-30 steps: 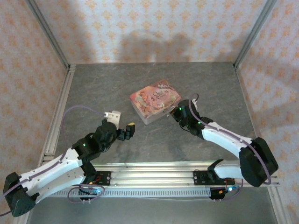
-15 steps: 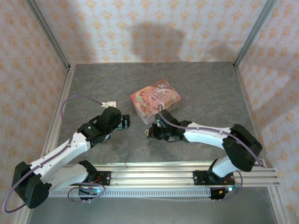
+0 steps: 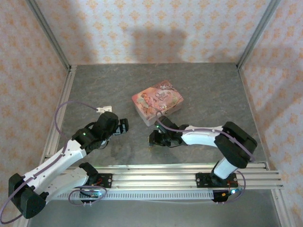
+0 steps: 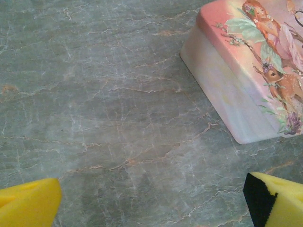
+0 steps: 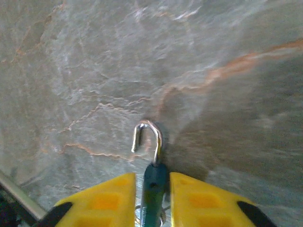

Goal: Unlock the padlock with the key

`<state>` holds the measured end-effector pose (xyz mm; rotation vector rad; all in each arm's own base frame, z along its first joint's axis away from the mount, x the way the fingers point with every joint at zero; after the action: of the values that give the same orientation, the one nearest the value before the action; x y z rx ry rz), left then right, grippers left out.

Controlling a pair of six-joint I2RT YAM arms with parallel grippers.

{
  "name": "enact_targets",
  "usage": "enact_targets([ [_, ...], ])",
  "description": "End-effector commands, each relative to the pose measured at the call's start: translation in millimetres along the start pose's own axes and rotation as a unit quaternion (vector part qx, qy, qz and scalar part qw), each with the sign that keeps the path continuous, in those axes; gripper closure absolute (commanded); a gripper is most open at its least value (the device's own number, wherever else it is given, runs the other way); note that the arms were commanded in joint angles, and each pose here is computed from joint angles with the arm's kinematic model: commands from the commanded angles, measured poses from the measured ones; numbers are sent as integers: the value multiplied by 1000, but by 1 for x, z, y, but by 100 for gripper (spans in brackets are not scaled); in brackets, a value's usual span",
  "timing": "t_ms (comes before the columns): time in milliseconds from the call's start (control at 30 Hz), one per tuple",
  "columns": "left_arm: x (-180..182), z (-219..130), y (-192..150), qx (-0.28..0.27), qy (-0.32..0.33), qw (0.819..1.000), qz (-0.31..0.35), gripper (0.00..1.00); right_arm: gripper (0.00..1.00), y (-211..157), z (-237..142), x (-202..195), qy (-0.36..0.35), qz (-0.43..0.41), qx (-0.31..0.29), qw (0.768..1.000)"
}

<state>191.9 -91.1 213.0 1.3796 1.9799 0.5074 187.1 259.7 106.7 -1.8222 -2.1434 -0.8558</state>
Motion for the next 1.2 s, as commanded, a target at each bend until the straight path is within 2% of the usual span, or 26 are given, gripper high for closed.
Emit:
enact_targets([
  [0,7,0,-5,14,19,1000,1,0,47,3,-32,-9,-65,-29,-47,996],
  [100,4,-3,3,8,26,999,21,0,36,8,-66,-10,-101,-50,-88,990],
  [167,1,-4,11,4,33,998,47,0,25,13,-92,-12,-133,-64,-123,981],
  [233,0,-2,23,0,52,997,65,0,15,19,-122,-17,-173,-77,-171,967],
  [300,5,4,40,-2,78,995,69,0,1,24,-155,-28,-233,-82,-233,941],
  [400,16,21,65,-1,98,993,69,0,1,32,-193,-47,-303,-90,-320,893],
  [500,24,38,82,-20,124,988,89,0,1,41,-209,-69,-364,-97,-386,842],
  [567,31,46,88,-34,140,985,98,0,1,47,-211,-84,-389,-94,-414,817],
  [633,40,54,92,-42,164,980,106,0,1,54,-211,-100,-404,-77,-435,801],
  [767,61,72,87,-62,270,946,166,0,1,66,-202,-138,-445,-57,-451,771],
  [833,68,83,81,-75,287,939,176,0,1,71,-198,-159,-471,-29,-439,764],
  [900,69,92,76,-106,266,945,161,0,0,74,-191,-178,-483,-4,-431,762],
  [1000,65,102,64,-180,166,961,128,0,0,75,-180,-196,-470,23,-463,751],
  [1067,67,106,58,-220,126,962,98,0,0,74,-176,-205,-459,36,-481,746],
  [1167,68,110,59,-239,113,959,97,0,0,72,-170,-216,-442,34,-497,746],
])
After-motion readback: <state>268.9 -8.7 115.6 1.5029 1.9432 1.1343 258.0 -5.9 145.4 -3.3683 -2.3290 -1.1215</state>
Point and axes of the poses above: each hand's point on the last joint's axis, 136 mm out from that joint toward the fingers, its own z axis out along the fingers, its own x axis along the line the jaws close on, y = z × x, the point moved 8 cm from there along -z, back along the fingers, and after that the axes turned 9 degrees about -z, right-handed, at the moved point
